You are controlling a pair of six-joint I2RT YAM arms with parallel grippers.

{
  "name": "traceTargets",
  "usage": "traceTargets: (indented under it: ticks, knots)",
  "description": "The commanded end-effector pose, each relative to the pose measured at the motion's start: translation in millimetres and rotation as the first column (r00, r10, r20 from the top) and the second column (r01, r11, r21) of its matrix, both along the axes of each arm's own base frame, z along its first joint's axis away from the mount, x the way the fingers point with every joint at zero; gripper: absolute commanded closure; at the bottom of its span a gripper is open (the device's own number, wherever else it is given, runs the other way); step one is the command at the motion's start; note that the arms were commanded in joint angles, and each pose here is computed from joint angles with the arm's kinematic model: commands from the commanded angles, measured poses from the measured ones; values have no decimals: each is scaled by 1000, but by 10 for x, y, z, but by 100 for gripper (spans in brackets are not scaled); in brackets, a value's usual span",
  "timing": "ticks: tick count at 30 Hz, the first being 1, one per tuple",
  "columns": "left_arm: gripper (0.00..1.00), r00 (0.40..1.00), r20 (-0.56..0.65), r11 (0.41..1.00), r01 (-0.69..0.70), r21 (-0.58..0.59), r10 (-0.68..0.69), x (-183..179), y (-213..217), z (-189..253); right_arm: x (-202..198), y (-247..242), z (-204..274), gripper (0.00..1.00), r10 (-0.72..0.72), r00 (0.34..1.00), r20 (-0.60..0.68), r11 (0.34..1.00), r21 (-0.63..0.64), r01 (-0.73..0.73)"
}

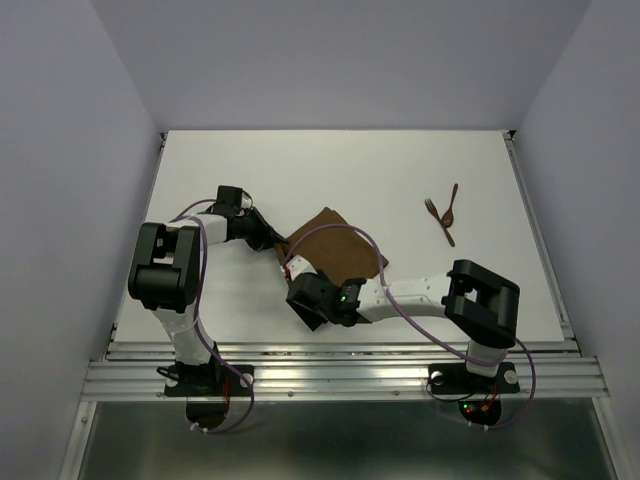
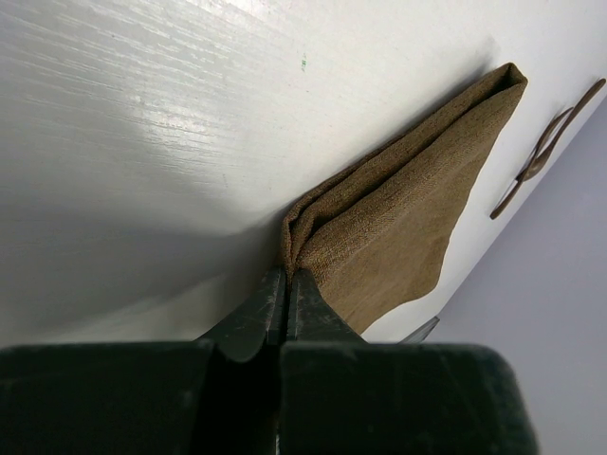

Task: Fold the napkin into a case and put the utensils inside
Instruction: Pick up the lower triangle-folded napkin from the center of the board.

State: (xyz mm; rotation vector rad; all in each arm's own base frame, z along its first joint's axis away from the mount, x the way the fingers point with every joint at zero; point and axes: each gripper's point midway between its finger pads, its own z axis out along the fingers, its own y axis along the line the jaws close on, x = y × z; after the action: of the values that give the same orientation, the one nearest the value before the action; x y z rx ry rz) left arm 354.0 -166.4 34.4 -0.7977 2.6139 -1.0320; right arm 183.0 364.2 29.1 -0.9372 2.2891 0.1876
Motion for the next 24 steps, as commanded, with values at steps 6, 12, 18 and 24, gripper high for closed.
traceTargets:
  ticks: [6, 12, 18, 24]
  knots:
    - [100, 999, 33, 1000, 8, 3, -8, 38, -7, 94, -45, 95, 225, 27, 12, 999, 32, 997, 76, -15]
    - [100, 999, 36, 1000, 8, 3, -8, 44, -8, 104, -55, 107, 127, 28, 17, 1000, 19, 998, 57, -18]
    - [100, 999, 38, 1000, 9, 1, -9, 43, -9, 121, -63, 23, -143, 41, -12, 1000, 3, 1000, 8, 12]
    - [100, 999, 34, 1000, 14, 13, -15, 18, 5, 112, -52, 9, -134, 89, -45, 999, 5, 999, 29, 45]
